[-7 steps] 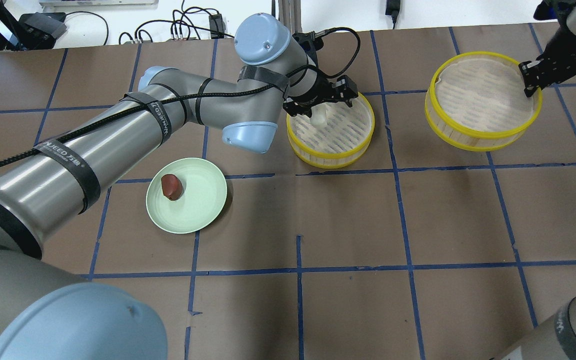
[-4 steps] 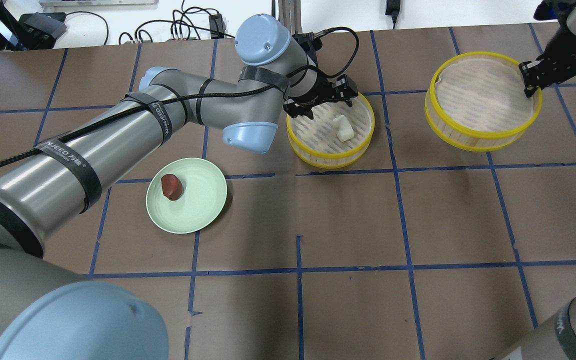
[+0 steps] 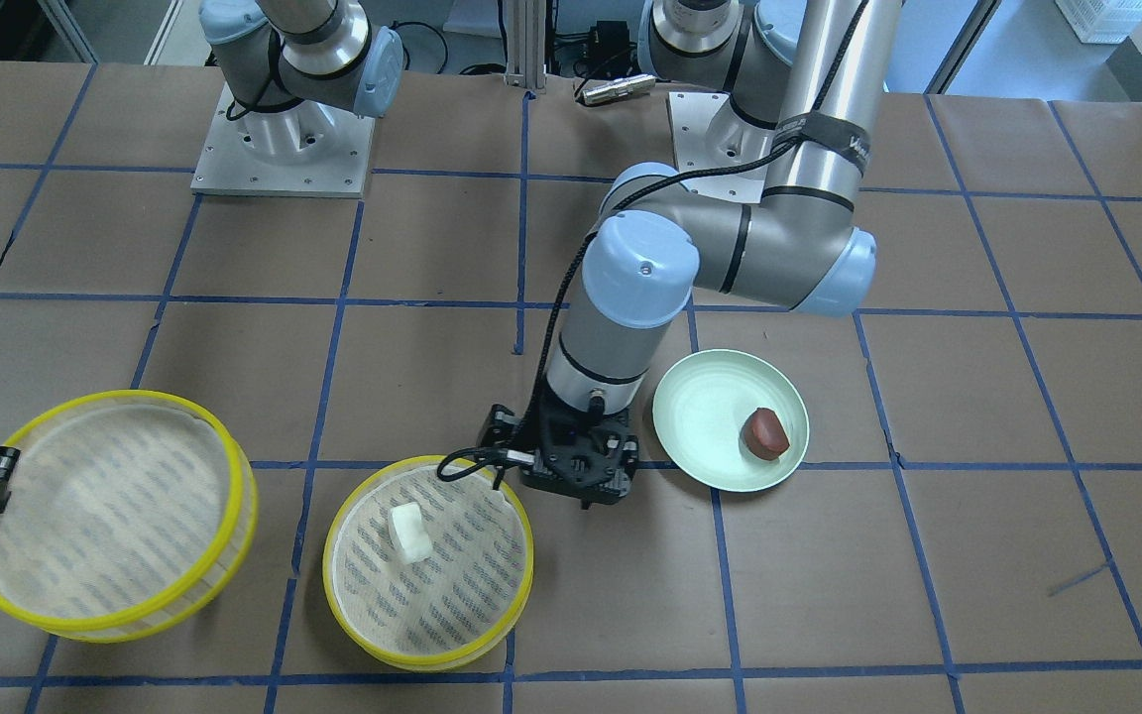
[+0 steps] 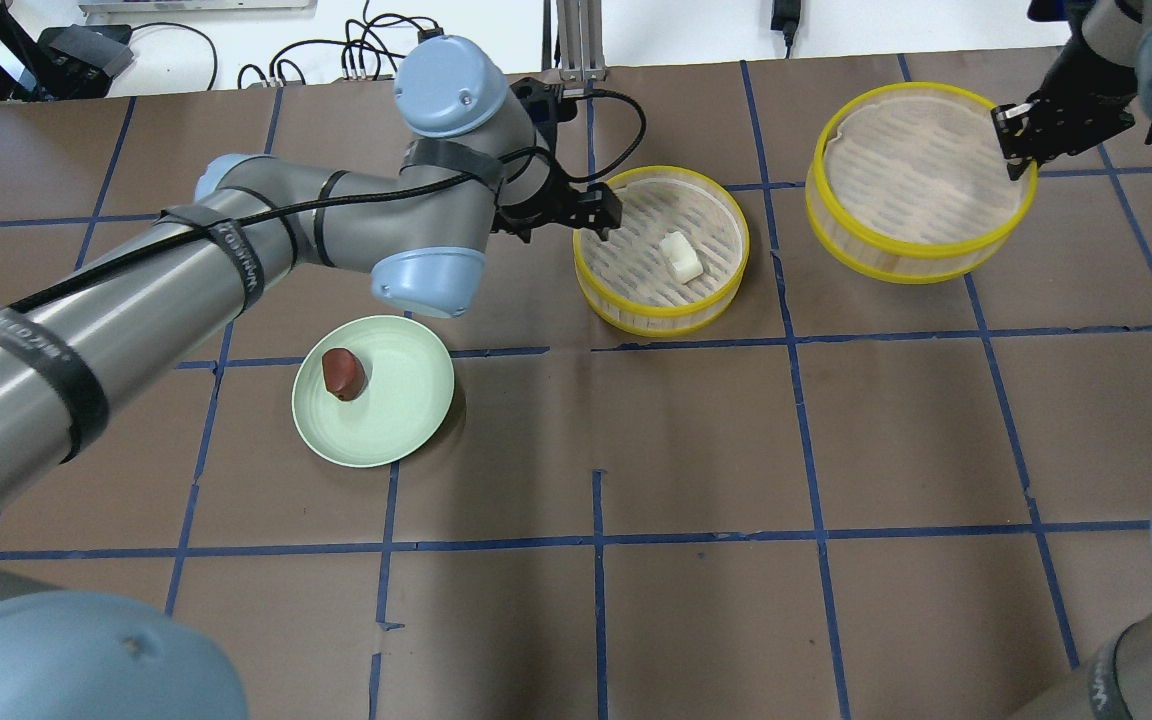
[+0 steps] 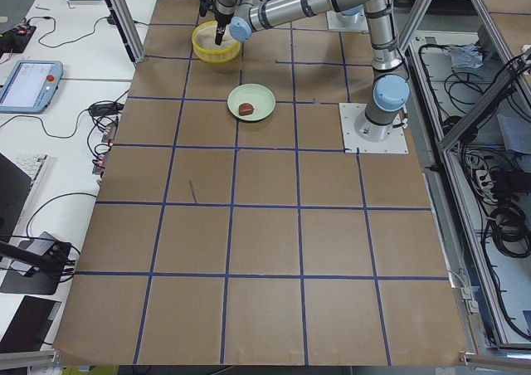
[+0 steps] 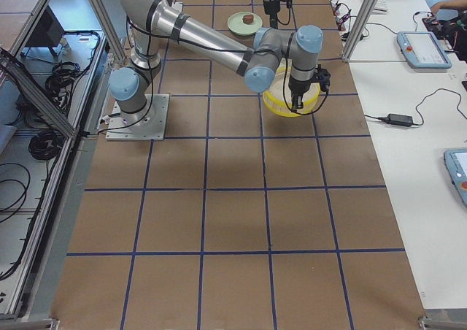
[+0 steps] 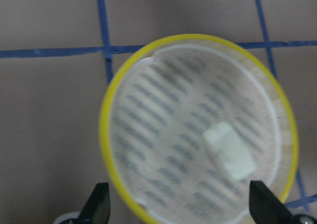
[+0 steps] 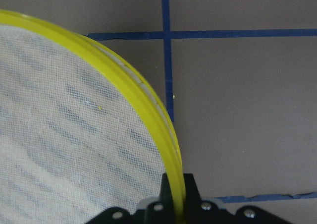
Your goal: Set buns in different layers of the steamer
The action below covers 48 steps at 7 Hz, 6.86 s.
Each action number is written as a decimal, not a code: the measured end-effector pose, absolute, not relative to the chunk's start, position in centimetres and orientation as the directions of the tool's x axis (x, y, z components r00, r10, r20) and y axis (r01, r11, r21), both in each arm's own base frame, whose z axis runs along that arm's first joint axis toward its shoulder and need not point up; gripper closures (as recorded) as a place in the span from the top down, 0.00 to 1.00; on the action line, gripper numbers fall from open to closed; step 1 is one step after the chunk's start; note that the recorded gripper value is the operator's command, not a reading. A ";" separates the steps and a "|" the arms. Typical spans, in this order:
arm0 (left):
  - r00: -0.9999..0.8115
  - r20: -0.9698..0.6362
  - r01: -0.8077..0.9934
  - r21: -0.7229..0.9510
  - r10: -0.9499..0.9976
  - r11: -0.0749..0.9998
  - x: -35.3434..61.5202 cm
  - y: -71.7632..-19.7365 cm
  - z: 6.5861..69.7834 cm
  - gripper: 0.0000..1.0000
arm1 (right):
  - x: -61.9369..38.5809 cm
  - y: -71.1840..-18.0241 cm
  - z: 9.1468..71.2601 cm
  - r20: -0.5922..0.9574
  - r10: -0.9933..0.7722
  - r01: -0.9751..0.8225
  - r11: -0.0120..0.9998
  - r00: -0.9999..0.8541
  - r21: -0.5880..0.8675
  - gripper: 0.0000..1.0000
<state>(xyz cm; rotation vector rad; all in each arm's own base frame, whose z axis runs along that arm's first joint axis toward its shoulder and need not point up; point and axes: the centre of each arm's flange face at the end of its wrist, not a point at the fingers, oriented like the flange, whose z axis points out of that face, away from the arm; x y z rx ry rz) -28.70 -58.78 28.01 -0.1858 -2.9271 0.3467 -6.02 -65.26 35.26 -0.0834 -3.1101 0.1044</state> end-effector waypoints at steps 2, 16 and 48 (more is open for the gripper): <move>-0.986 0.102 0.114 -0.170 0.133 0.979 -19.2 -55.4 27.2 1.00 | 4.8 -65.4 35.0 0.002 0.154 0.153 0.986 -0.988 -0.070 0.17; -0.996 -0.018 0.085 -0.011 0.085 0.996 -9.0 -53.5 21.3 0.02 | 18.9 -64.8 29.3 0.025 0.236 0.235 0.971 -0.972 -0.039 0.18; -0.973 0.229 -0.041 -0.219 0.011 0.975 -31.2 -60.7 38.3 1.00 | 13.9 -51.4 49.4 -0.009 0.135 0.134 0.990 -0.991 0.038 1.00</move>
